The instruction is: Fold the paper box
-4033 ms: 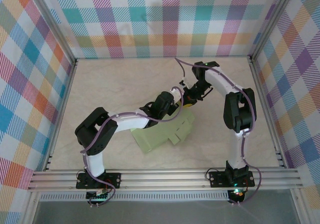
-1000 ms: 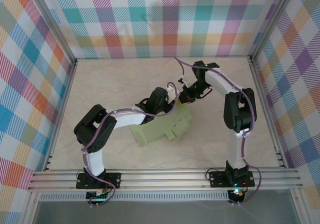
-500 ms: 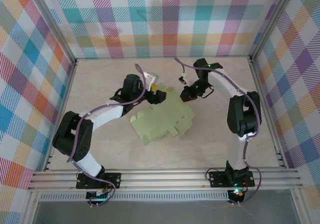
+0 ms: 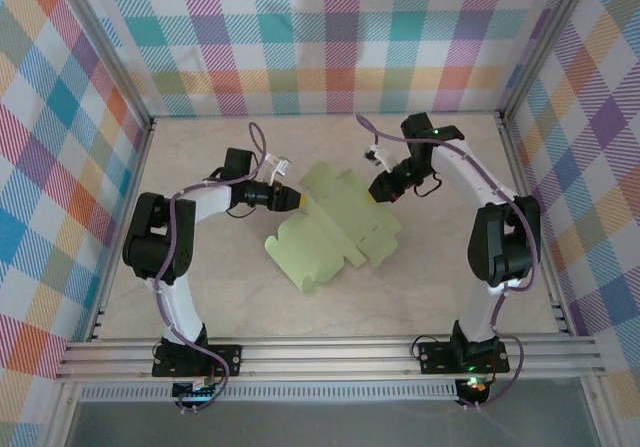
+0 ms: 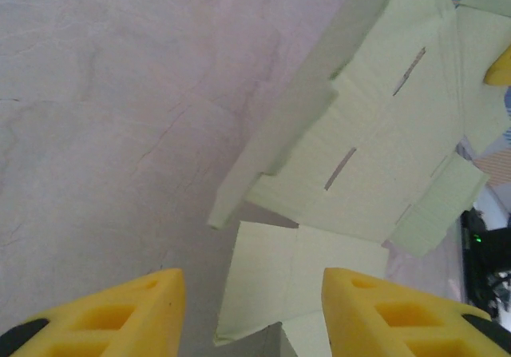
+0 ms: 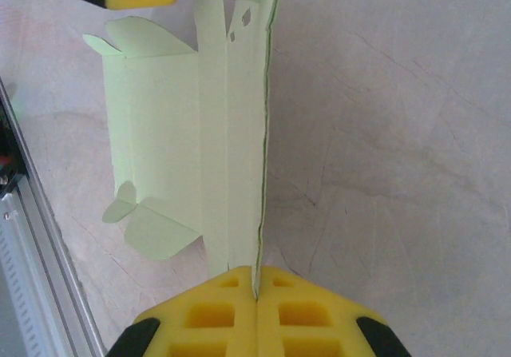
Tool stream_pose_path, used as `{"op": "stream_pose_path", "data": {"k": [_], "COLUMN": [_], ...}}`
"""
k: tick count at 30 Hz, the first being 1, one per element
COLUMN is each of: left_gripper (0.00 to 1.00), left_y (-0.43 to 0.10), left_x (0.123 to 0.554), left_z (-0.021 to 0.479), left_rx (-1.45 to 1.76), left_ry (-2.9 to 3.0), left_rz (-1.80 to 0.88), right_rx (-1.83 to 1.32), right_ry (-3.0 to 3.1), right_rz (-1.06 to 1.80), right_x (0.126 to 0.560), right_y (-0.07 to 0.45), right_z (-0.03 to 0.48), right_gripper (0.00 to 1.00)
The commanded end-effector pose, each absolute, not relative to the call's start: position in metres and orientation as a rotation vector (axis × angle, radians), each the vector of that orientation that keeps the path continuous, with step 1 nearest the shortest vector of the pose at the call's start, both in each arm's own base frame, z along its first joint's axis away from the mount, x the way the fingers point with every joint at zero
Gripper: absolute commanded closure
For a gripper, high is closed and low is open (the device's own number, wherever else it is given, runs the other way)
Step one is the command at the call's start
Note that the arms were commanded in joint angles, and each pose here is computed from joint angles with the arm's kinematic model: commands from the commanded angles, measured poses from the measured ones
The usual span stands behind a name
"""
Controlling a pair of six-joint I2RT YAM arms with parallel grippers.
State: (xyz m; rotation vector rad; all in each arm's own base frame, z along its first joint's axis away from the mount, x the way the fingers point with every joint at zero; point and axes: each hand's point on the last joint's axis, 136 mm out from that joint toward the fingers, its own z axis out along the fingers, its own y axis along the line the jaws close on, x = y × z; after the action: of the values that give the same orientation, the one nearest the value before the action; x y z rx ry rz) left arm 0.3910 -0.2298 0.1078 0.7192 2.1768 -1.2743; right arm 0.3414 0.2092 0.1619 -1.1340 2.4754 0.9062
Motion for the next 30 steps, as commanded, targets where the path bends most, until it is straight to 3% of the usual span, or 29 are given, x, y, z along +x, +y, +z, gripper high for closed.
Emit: {"op": "stream_pose_path", "data": {"k": [1, 7, 16, 19, 21, 30], "left_gripper": [0.55, 0.82, 0.78, 0.84, 0.99, 1.0], "left_y": [-0.235, -0.236, -0.236, -0.236, -0.238, -0.248], "left_x": [0.385, 0.383, 0.383, 0.382, 0.381, 0.377], "left_z": [0.126, 0.128, 0.127, 0.127, 0.127, 0.127], "left_rx": [0.801, 0.817, 0.812, 0.818, 0.826, 0.891], "left_ry": [2.111, 2.106, 2.121, 2.124, 2.127, 2.143], "left_rz": [-1.368, -1.375, -1.353, -1.349, -1.34, -1.195], "right_rx": [-1.192, -1.179, -1.142, -1.128, -1.119, -1.029], "right_ry": [2.396, 2.418, 2.415, 2.421, 2.427, 2.477], "right_rz": [0.958, 0.949, 0.95, 0.945, 0.952, 0.944], "right_x": [0.334, 0.336, 0.342, 0.343, 0.343, 0.354], "right_y": [0.213, 0.212, 0.207, 0.205, 0.205, 0.206], "right_z": [0.177, 0.175, 0.183, 0.183, 0.183, 0.183], "right_gripper": [1.0, 1.0, 1.0, 1.0, 1.0, 1.0]}}
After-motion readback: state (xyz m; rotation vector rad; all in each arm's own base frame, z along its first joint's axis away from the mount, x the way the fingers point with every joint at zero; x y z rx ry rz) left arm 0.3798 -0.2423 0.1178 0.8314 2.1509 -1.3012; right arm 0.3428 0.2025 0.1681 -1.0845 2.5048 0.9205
